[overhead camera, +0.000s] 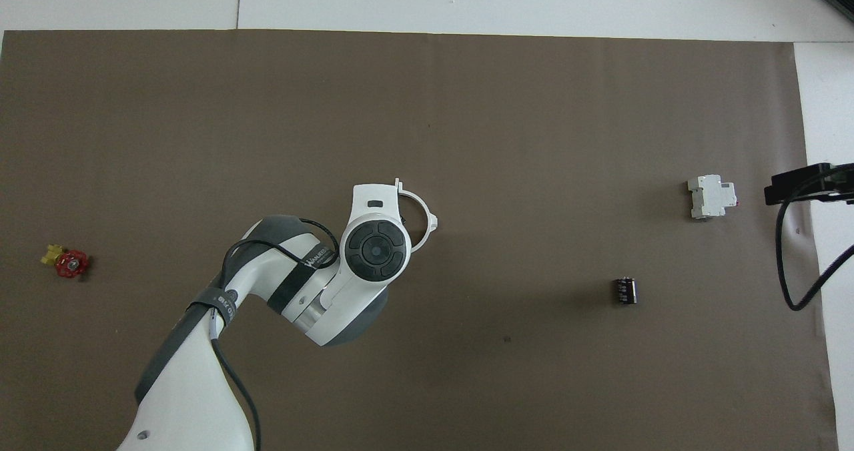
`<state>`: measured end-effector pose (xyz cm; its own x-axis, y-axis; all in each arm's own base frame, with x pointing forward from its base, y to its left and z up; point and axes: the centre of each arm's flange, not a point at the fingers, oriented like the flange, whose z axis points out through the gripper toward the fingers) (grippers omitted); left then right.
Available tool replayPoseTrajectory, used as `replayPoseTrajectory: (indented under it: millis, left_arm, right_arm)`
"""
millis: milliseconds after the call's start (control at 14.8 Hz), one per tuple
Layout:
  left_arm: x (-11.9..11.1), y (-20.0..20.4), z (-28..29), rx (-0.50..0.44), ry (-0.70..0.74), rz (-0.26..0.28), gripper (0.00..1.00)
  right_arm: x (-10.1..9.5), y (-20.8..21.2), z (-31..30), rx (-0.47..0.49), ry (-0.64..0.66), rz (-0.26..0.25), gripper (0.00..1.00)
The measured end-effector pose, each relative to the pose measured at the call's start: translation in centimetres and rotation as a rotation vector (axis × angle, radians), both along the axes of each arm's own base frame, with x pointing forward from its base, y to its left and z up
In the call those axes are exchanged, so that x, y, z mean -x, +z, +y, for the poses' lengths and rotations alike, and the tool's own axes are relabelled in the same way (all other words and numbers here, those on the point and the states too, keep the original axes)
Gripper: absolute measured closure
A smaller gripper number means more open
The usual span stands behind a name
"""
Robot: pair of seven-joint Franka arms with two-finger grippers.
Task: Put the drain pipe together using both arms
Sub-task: 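Press the held clamp half against the placed half to close the ring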
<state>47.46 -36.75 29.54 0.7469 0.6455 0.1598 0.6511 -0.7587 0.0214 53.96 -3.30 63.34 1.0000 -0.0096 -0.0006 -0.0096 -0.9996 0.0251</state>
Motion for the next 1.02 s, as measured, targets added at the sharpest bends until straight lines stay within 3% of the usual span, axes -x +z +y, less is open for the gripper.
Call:
replayPoseTrajectory:
  millis: [1017]
  left_arm:
    - [0.18,-0.02,0.11,-0.007,-0.005,0.008,0.93]
  right_arm:
    - [0.00,0.00,0.00,0.000,0.000,0.000,0.00]
